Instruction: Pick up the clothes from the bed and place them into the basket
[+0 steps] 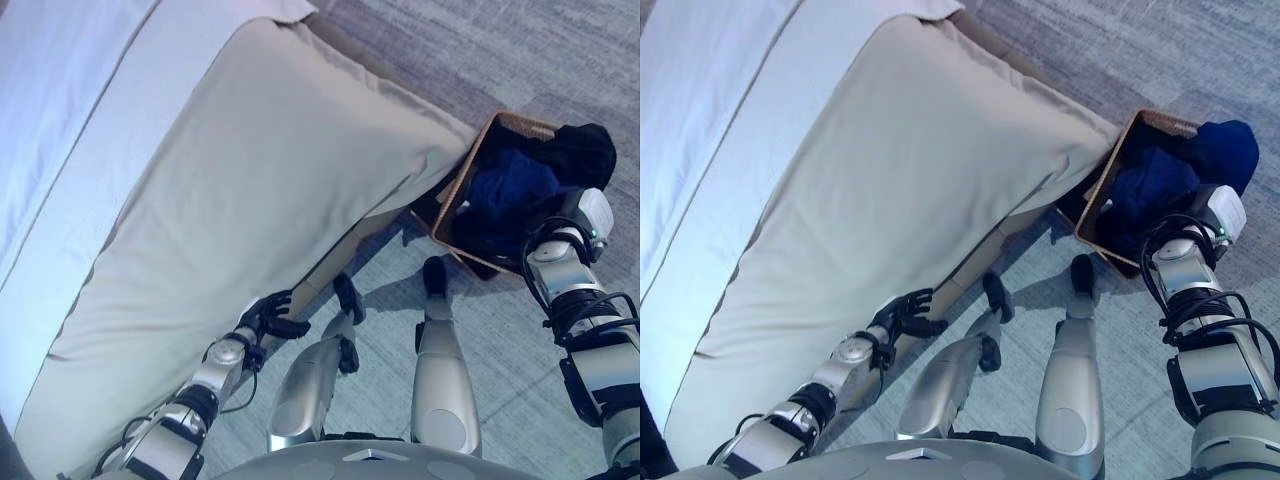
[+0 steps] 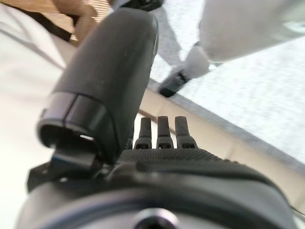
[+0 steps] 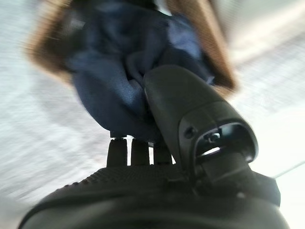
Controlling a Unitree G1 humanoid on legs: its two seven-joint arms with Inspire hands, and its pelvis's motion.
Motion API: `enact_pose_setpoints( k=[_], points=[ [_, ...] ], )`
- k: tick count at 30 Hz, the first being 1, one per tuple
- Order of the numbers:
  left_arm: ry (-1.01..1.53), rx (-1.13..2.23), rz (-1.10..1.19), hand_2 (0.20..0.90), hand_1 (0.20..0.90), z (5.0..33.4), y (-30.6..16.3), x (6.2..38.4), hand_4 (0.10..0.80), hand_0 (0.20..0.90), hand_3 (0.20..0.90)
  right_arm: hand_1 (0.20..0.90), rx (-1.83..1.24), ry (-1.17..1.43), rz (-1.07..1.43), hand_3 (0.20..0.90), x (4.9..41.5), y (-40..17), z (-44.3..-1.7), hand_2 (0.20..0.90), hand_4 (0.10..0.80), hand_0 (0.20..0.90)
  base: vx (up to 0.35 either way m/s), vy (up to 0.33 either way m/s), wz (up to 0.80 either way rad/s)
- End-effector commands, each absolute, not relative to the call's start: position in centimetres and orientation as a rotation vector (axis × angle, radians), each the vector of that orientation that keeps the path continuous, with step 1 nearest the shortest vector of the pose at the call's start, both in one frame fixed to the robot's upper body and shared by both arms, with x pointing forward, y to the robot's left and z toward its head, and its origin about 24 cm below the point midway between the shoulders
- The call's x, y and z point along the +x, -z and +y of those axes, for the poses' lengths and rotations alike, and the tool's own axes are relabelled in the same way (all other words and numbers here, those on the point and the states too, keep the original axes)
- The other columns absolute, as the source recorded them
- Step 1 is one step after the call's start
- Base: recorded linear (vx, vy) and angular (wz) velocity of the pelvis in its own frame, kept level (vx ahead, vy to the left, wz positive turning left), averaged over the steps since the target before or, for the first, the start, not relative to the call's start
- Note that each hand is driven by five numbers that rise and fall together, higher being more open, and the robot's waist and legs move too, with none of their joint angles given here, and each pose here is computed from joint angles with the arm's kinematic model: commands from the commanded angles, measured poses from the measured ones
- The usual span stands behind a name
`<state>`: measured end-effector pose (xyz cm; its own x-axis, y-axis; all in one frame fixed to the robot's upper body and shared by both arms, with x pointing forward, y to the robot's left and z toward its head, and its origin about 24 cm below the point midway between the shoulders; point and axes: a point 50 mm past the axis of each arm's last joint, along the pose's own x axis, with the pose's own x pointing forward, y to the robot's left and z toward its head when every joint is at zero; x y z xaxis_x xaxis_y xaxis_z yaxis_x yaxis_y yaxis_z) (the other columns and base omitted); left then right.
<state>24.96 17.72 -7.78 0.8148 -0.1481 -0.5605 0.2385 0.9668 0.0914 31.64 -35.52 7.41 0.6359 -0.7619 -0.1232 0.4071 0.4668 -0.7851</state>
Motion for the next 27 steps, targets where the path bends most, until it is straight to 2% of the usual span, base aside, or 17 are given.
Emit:
enact_pose_setpoints(
  k=[1, 6, 16, 20, 23, 27],
  points=[
    [0.138, 0.147, 0.508, 0.900, 0.900, 20.1, 6.2, 25.8, 0.800, 0.900, 0.900, 0.900, -0.869, 0.859, 0.269, 0.900, 33.8, -15.3, -36.7, 0.900, 0.800, 0.900, 0.045, -0.025, 0.14],
    [0.084, -0.090, 0.474, 0.900, 0.900, 20.1, 5.6, 26.2, 0.800, 0.900, 0.900, 0.900, -0.595, 0.807, 0.150, 0.900, 35.0, -16.0, -35.2, 0.900, 0.800, 0.900, -0.027, 0.040, 0.03],
    [-0.069, -0.665, 0.435, 0.900, 0.900, 19.7, 6.3, 25.7, 0.800, 0.900, 0.900, 0.900, -0.115, 0.713, 0.054, 0.900, 33.9, -10.8, -32.5, 0.900, 0.800, 0.900, 0.033, 0.057, 0.01],
    [-0.182, -0.796, 0.448, 0.900, 0.900, 20.7, 7.7, 23.9, 0.800, 0.900, 0.900, 0.900, 0.101, 0.663, 0.000, 0.900, 31.2, -6.2, -30.3, 0.900, 0.800, 0.900, 0.085, 0.046, 0.03],
    [-0.235, -0.784, 0.484, 0.900, 0.900, 21.4, 8.7, 22.5, 0.800, 0.900, 0.900, 0.900, 0.137, 0.650, 0.014, 0.900, 28.7, -3.4, -30.2, 0.900, 0.800, 0.900, 0.101, 0.037, 0.12],
    [-0.381, -0.647, 0.688, 0.900, 0.900, 23.7, 11.7, 17.9, 0.800, 0.900, 0.900, 0.900, 0.025, 0.557, 0.229, 0.900, 24.2, 2.3, -29.3, 0.900, 0.800, 0.900, 0.216, 0.079, 0.05]
  ],
)
